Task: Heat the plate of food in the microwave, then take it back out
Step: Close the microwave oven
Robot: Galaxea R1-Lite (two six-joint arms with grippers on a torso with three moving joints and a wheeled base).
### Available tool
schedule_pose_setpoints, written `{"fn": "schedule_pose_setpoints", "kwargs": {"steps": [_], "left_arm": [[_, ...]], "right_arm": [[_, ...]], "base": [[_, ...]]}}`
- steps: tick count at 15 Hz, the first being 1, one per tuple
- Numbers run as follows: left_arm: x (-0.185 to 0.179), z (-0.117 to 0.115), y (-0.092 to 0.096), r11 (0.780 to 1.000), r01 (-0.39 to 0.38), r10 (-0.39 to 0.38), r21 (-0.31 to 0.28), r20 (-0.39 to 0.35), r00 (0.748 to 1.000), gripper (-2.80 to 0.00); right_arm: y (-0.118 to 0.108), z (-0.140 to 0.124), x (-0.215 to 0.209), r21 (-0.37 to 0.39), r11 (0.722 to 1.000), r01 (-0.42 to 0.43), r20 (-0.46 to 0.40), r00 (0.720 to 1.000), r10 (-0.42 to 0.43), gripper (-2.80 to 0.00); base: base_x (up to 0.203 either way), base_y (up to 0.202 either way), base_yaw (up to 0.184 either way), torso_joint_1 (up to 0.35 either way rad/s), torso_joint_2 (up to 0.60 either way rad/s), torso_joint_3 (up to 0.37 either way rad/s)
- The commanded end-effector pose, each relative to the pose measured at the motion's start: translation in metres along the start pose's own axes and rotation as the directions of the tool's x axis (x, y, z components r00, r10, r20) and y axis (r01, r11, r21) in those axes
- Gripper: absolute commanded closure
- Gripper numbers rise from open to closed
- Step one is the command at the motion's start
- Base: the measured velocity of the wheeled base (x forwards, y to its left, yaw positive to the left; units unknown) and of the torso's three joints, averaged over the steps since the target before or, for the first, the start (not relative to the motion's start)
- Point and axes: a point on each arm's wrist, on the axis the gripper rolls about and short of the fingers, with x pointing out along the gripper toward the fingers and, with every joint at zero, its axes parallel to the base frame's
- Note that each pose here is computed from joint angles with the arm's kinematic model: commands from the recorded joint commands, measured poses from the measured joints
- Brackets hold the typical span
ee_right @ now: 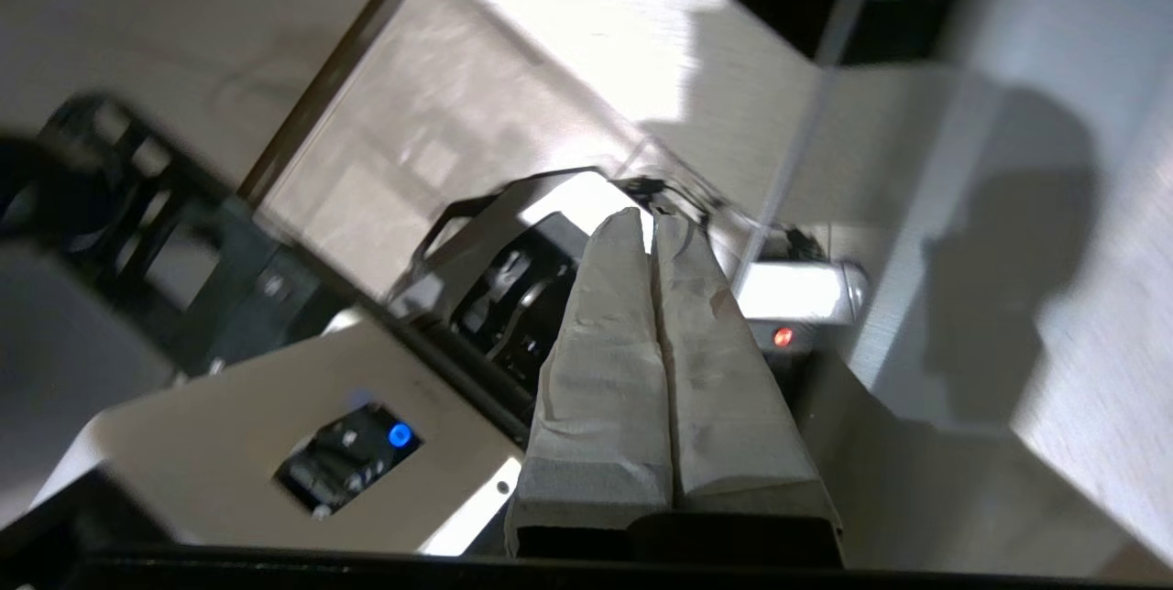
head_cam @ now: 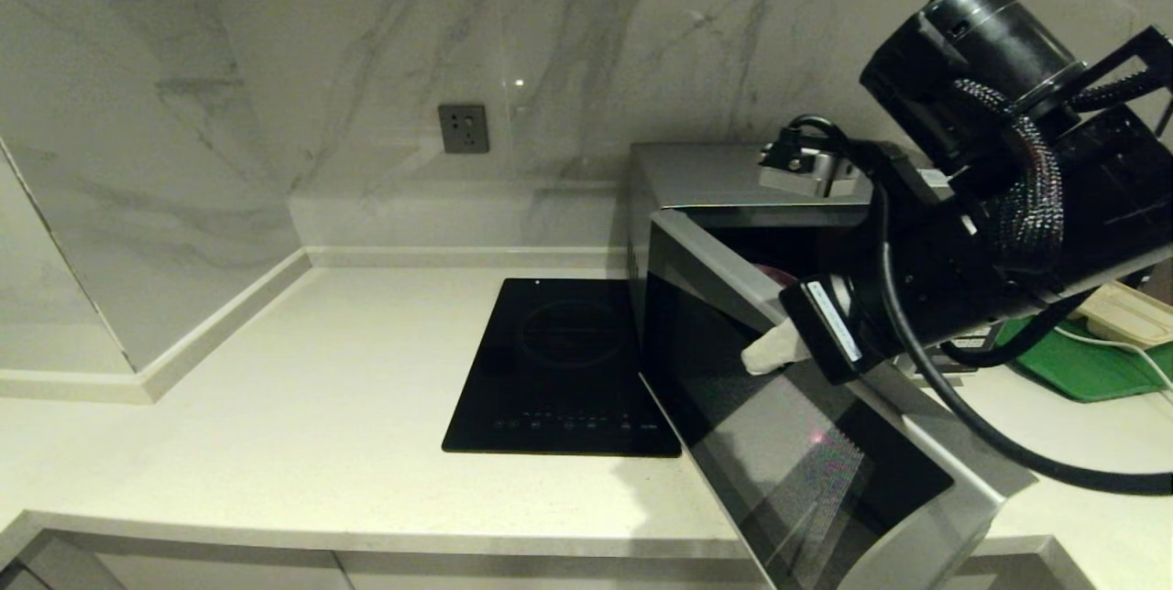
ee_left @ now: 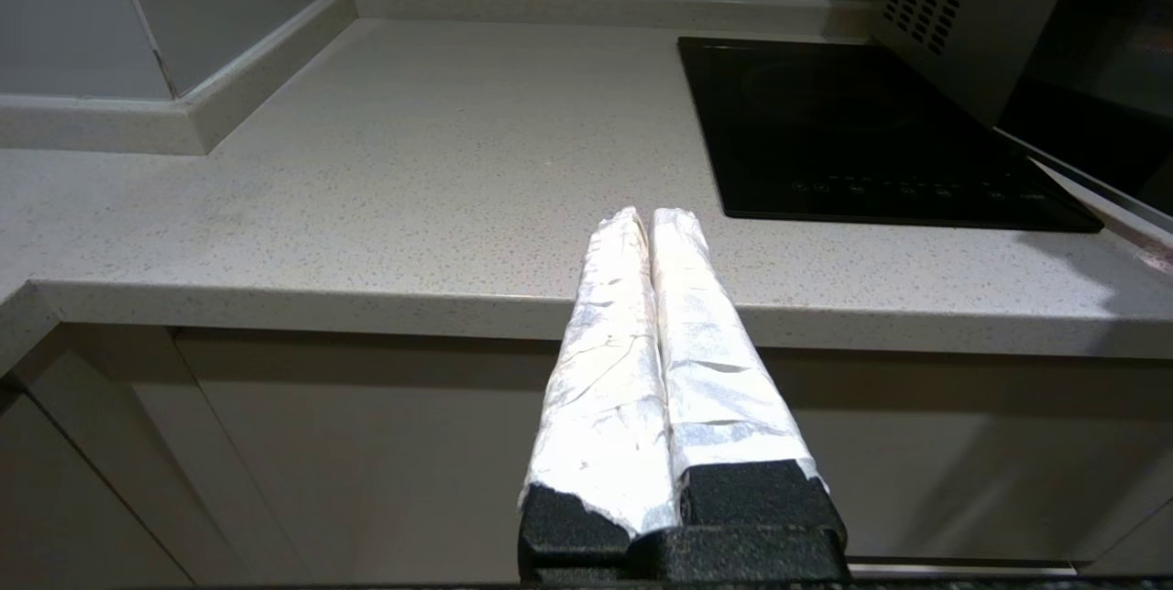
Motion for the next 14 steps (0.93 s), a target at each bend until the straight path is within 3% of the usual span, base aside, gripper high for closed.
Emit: {"fn": "schedule_pose_setpoints", "kwargs": {"steps": [1,4,9,14], "left_arm": [[0.000,0.000,0.000,1.000,0.000,0.000,-0.001,0.000,1.000,0.00],[0.000,0.000,0.000,1.000,0.000,0.000,-0.001,0.000,1.000,0.00],[0.000,0.000,0.000,1.000,0.000,0.000,-0.001,0.000,1.000,0.00],[0.000,0.000,0.000,1.000,0.000,0.000,-0.001,0.000,1.000,0.00]], "right_arm": [[-0.025,-0.008,-0.014,0.084,0.994,0.067,0.008,0.998,-0.068,0.00],[-0.055,-0.020,-0.021,0.179,0.975,0.134,-0.001,0.991,-0.136,0.00],[-0.091,-0.035,-0.019,0.294,0.935,0.198,0.054,0.973,-0.223,0.00],[-0.132,-0.034,-0.021,0.418,0.872,0.256,0.134,0.932,-0.338,0.00]], "base": [[0.000,0.000,0.000,0.000,0.00,0.000],[0.000,0.000,0.000,0.000,0.00,0.000],[0.000,0.000,0.000,0.000,0.00,0.000],[0.000,0.000,0.000,0.000,0.00,0.000]]}}
